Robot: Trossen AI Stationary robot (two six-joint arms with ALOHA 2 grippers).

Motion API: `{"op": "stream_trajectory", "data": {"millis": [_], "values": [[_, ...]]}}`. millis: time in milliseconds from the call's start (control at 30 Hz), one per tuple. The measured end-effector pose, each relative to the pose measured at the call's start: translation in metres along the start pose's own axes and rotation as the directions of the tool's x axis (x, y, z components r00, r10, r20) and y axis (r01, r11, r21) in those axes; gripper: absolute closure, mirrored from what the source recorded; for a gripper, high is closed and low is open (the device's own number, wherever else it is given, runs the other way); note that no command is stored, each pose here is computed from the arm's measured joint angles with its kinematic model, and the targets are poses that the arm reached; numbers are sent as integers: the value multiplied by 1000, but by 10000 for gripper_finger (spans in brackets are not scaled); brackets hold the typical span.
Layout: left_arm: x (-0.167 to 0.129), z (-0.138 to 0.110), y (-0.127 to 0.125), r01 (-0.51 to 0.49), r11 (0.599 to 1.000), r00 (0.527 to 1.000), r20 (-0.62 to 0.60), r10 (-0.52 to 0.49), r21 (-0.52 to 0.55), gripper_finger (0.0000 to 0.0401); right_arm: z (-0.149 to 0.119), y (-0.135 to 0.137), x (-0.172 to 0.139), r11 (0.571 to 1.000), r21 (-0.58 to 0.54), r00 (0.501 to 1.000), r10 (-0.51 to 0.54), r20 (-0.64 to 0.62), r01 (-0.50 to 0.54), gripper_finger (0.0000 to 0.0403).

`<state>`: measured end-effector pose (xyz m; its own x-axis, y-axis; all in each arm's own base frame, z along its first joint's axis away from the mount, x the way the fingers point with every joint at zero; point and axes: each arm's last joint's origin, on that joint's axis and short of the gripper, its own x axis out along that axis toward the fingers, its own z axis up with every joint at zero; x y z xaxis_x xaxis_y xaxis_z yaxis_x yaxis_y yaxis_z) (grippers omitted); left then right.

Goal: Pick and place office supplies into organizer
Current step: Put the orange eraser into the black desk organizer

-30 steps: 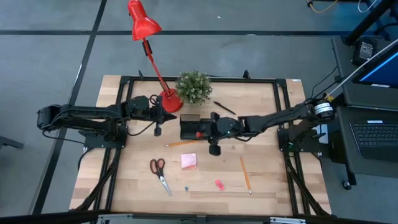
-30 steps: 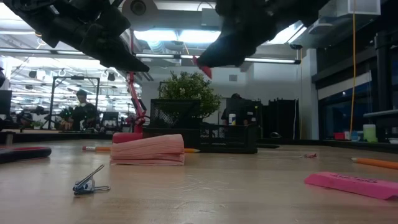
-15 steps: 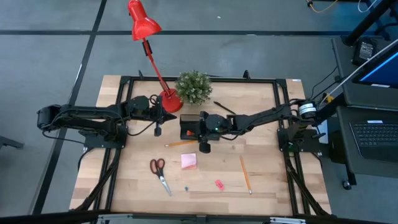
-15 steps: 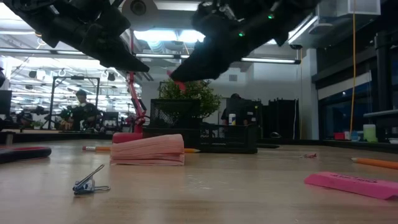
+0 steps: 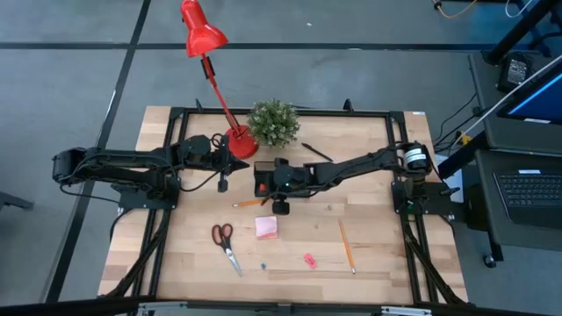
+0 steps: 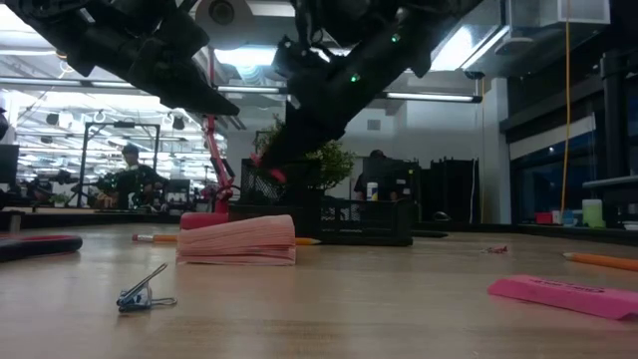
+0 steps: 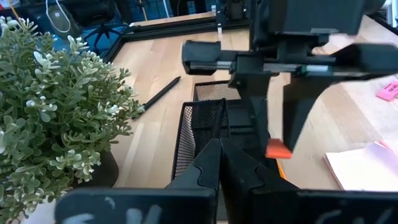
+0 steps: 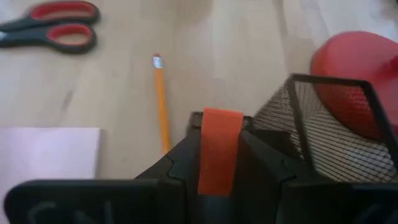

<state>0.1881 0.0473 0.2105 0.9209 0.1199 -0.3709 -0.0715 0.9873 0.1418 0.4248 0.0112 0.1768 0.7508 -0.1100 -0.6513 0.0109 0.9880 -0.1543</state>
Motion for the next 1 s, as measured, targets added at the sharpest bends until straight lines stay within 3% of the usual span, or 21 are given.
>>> {"op": "stream_trajectory", "data": {"millis": [433,1000], "values": [[0,0,0,0,1000,1000,0,0,0,399,-14,1,10,999,-15,996,-33,-82,32,299],[0,0,0,0,1000,1000,0,0,0,399,-15,1,12,997,-44,994,-66,-87,63,299]]}}
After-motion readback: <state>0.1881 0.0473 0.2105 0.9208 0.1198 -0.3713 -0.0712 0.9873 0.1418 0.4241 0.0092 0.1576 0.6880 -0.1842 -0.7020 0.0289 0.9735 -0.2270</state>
